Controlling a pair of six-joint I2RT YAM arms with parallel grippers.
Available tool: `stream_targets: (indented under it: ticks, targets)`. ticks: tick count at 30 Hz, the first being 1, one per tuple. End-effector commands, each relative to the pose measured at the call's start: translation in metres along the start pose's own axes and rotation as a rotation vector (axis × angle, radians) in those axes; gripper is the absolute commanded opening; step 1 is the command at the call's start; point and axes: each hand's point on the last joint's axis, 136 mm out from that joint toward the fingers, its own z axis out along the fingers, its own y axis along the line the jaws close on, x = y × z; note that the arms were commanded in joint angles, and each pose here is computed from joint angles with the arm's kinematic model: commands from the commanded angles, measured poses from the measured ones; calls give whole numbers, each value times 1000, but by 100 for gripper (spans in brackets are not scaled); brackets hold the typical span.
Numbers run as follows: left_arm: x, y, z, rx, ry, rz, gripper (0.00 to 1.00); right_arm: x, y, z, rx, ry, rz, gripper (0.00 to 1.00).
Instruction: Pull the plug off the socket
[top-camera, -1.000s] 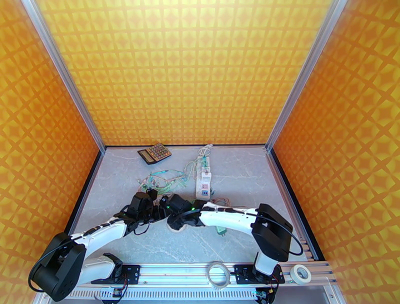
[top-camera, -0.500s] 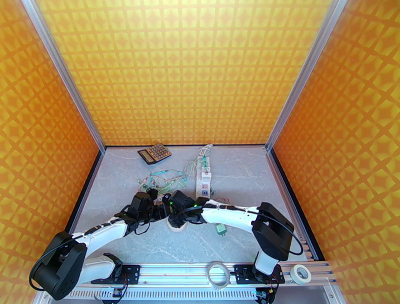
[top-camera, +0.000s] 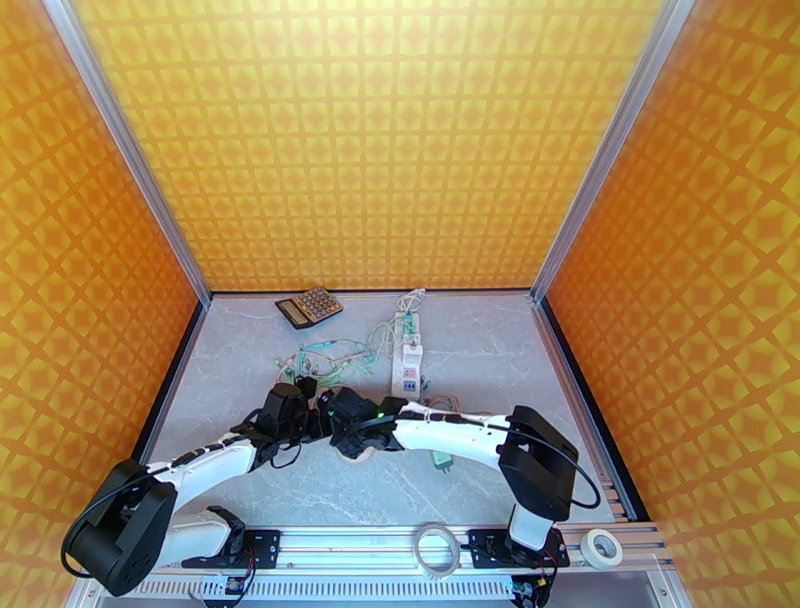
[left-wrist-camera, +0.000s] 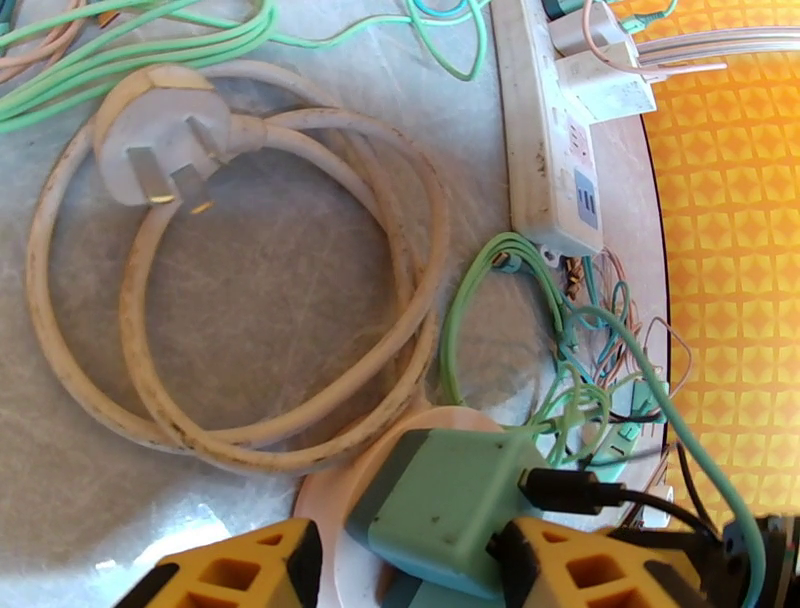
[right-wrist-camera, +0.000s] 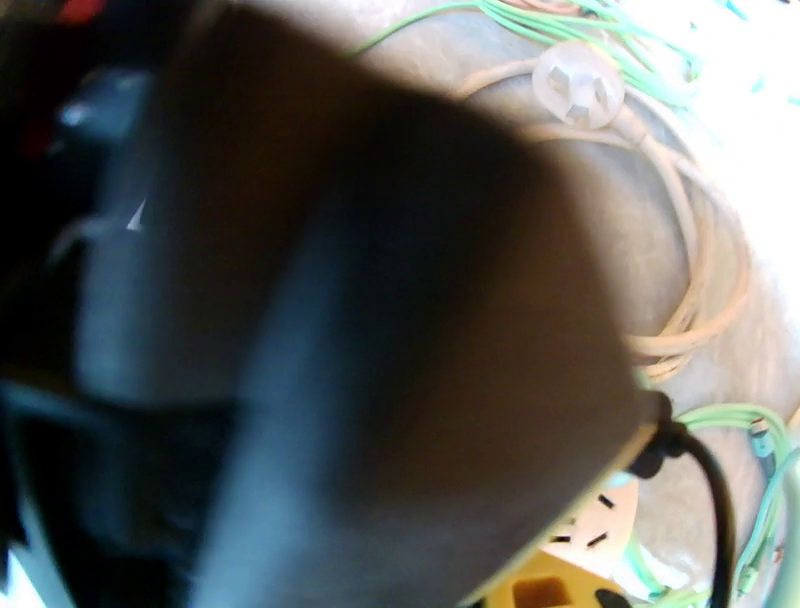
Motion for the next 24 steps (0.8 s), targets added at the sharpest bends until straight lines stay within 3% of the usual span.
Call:
stream_targets:
  ticks: [1, 8, 18, 24]
  targets:
    - [112, 106, -10, -399, 357, -104, 52, -44, 42, -14, -292, -154, 23, 14]
    - [113, 106, -11, -403, 355, -101, 52, -47, 29, -12, -291, -163, 66, 14]
    - [115, 106, -7, -409, 363, -92, 52, -35, 86, -3, -190, -79, -202, 14]
    - [117, 107, -6, -416, 370, -85, 52, -37, 87, -5, -171, -91, -205, 14]
